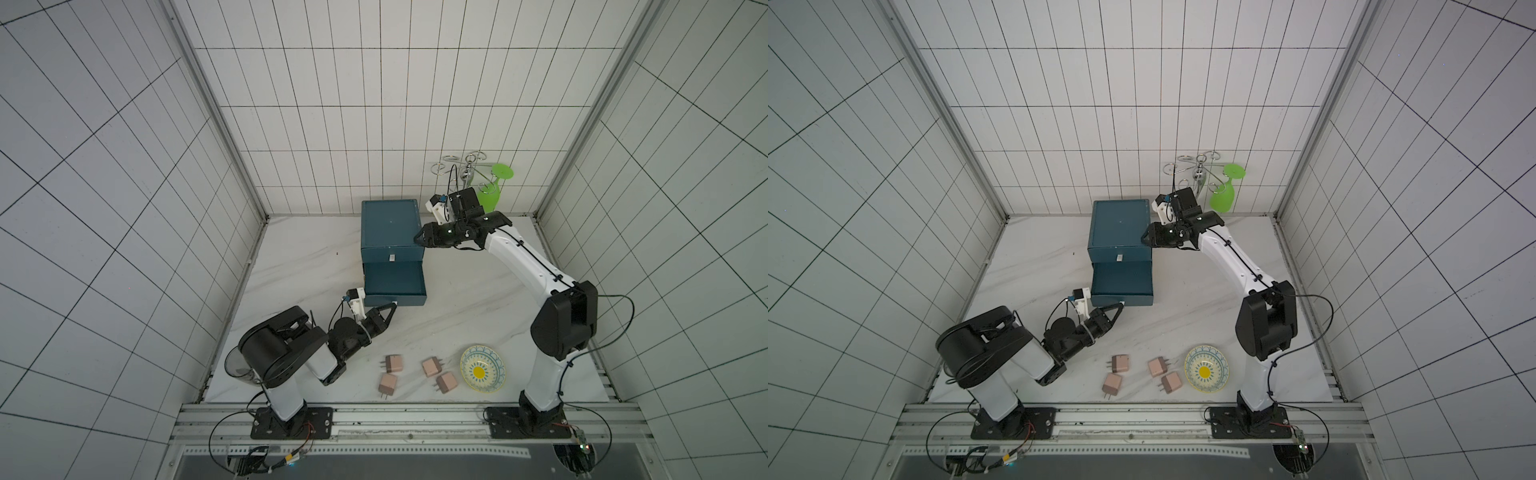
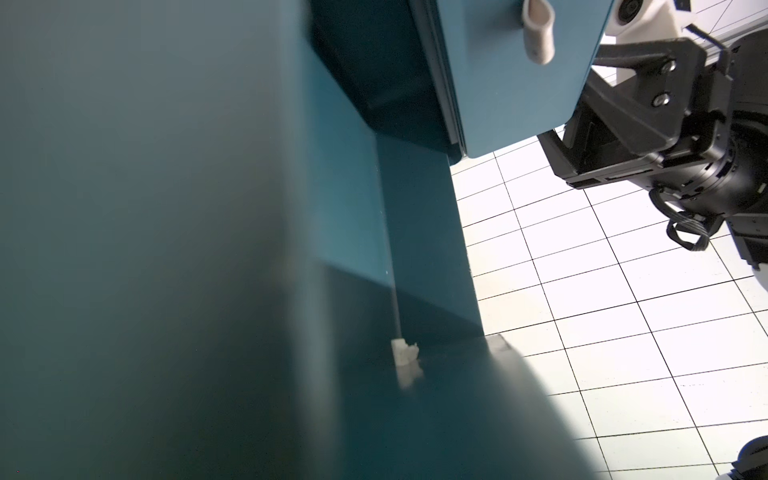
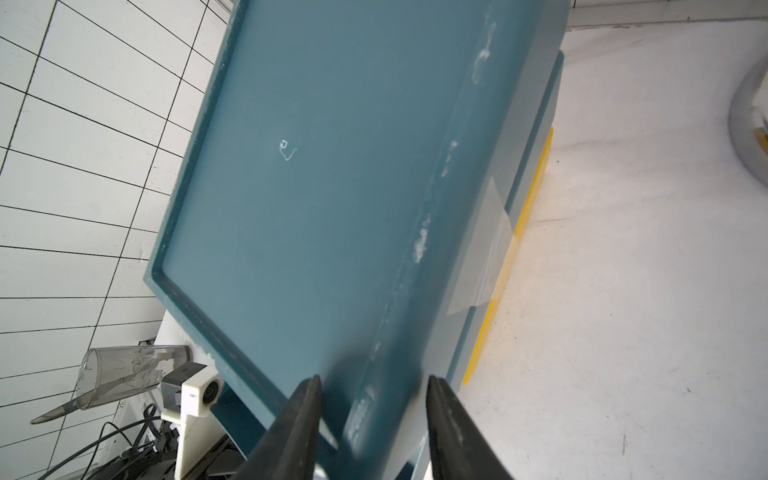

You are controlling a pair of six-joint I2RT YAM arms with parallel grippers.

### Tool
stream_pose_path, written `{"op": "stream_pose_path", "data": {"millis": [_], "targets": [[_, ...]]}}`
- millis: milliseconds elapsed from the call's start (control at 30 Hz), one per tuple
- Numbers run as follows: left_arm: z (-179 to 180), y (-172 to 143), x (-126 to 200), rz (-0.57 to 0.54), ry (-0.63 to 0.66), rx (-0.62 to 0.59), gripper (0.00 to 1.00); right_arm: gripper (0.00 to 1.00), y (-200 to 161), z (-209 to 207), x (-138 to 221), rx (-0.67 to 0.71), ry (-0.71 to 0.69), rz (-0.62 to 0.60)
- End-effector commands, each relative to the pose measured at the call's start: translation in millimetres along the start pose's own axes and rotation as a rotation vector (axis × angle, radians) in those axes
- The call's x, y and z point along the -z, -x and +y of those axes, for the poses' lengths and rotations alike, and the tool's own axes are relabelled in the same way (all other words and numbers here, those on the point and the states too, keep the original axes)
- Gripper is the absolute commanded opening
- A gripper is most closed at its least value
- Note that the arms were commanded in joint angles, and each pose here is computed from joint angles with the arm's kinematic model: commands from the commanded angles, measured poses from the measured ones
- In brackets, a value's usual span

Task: Place the plugs into the drawer by color
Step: Open the drawer in the storage box.

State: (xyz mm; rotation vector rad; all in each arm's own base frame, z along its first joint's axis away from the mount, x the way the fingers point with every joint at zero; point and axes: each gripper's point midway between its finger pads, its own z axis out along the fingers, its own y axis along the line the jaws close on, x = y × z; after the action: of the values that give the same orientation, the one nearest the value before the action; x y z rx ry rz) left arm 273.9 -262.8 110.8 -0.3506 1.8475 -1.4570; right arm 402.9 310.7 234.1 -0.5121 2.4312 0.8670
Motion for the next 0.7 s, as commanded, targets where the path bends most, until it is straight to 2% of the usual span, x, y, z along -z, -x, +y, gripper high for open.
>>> {"op": "stream_pose_path", "data": {"millis": [0, 67, 100, 167, 233, 400, 567, 667], "targets": [[22.6, -29.3, 4.8, 0.113, 0.057, -0.011, 0.04, 0.47, -17.5, -15.4, -11.1, -0.045, -0.05, 0.079], [25.5, -33.1, 3.8, 0.126, 0.061, -0.013, 0.05, 0.47, -20.3, -14.4, -10.0, -0.054, -0.051, 0.096], [25.7, -32.9, 4.0, 0.124, 0.061, -0.017, 0.09, 0.48, -19.7, -14.0, -9.4, -0.055, -0.05, 0.095], [24.1, -27.3, 7.4, 0.097, 0.065, -0.033, 0.36, 0.49, -18.7, -12.7, -8.8, -0.052, -0.052, 0.095], [20.4, -23.0, 11.6, 0.079, 0.061, -0.041, 0.5, 0.5, -16.9, -11.8, -6.7, -0.052, -0.053, 0.093], [25.2, -22.7, 17.3, 0.087, 0.113, -0.05, 0.54, 0.51, -12.7, -7.6, -1.9, -0.048, -0.049, 0.084], [12.6, -18.7, 35.4, 0.069, 0.074, -0.055, 0.67, 0.52, -6.2, 0.2, 10.9, -0.037, -0.046, 0.065], [19.5, -21.9, 42.8, 0.104, 0.146, -0.08, 0.69, 0.54, 0.6, 4.9, 26.6, -0.023, -0.059, 0.035]]}}
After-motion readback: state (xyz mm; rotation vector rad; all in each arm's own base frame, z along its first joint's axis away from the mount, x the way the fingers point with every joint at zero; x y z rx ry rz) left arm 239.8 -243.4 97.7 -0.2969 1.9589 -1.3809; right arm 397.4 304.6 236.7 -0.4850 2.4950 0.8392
